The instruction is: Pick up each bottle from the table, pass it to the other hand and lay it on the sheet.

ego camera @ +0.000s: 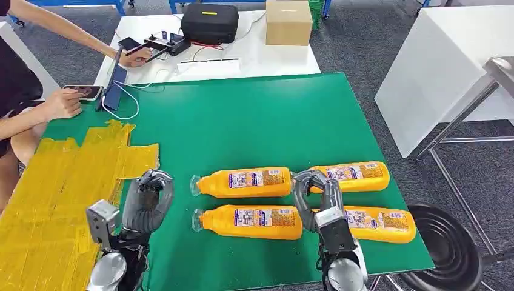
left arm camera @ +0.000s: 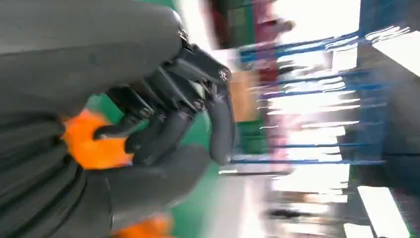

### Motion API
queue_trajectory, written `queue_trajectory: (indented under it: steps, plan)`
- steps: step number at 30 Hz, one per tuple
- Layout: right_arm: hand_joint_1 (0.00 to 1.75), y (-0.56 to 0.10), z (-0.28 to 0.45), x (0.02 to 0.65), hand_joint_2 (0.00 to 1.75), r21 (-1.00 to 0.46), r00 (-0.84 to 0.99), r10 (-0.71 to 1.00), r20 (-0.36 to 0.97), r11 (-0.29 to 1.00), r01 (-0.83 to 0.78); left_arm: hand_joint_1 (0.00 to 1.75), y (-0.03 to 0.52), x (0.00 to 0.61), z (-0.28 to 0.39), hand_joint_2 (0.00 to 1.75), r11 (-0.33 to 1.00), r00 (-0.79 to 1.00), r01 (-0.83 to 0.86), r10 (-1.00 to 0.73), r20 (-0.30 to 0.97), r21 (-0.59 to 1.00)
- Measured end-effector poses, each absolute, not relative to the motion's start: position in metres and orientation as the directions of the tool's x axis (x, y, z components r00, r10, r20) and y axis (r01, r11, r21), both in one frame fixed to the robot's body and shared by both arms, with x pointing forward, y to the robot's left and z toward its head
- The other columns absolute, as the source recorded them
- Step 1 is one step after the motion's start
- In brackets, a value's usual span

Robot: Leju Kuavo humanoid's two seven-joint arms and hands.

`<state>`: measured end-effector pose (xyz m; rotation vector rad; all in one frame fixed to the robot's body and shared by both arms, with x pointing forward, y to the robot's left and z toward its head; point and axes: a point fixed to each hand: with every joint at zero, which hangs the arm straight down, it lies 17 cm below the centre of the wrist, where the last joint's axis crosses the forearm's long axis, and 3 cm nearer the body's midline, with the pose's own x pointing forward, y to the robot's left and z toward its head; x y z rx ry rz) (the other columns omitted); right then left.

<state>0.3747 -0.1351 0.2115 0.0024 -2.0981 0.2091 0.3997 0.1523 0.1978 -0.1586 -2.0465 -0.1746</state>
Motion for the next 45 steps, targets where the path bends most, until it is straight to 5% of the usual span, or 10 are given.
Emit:
queue_trajectory:
  steps: [5,6,7,8,20,35,45]
  plan:
    - [1.75,-0.126,0.210,0.383,1.75,-0.201,-0.534,0.137,0.834,0.978,-0.062,1.75,0.145,0.407,0.188,1.75,0.981,-0.473,0.190,0.048,0.880,0.049]
    - [1.41,-0.126,0.209,0.384,1.75,-0.204,-0.532,0.141,0.835,0.977,-0.061,1.75,0.145,0.408,0.186,1.75,0.981,-0.470,0.187,0.043,0.882,0.051]
    - [0.16,-0.125,0.208,0.385,1.75,-0.209,-0.531,0.146,0.835,0.976,-0.060,0.03,0.144,0.409,0.185,1.75,0.981,-0.466,0.186,0.045,0.883,0.048]
    - [0.00,-0.125,0.207,0.386,1.75,-0.213,-0.528,0.150,0.836,0.975,-0.061,0.00,0.144,0.410,0.184,1.75,0.982,-0.463,0.184,0.043,0.885,0.048]
    - [0.00,-0.124,0.192,0.405,1.75,-0.374,-0.488,0.320,0.812,0.927,-0.014,0.00,0.128,0.408,0.181,1.75,0.967,-0.446,0.253,0.076,0.892,0.044]
    - [0.00,-0.118,0.143,0.444,1.75,-0.751,-0.445,0.658,0.607,0.658,-0.051,0.00,0.120,0.415,0.189,1.75,0.950,-0.441,0.311,0.124,0.889,0.022]
    - [0.00,-0.114,0.124,0.474,1.75,-0.843,-0.450,0.733,0.510,0.531,-0.090,0.00,0.109,0.423,0.200,1.75,0.935,-0.442,0.356,0.171,0.881,-0.003]
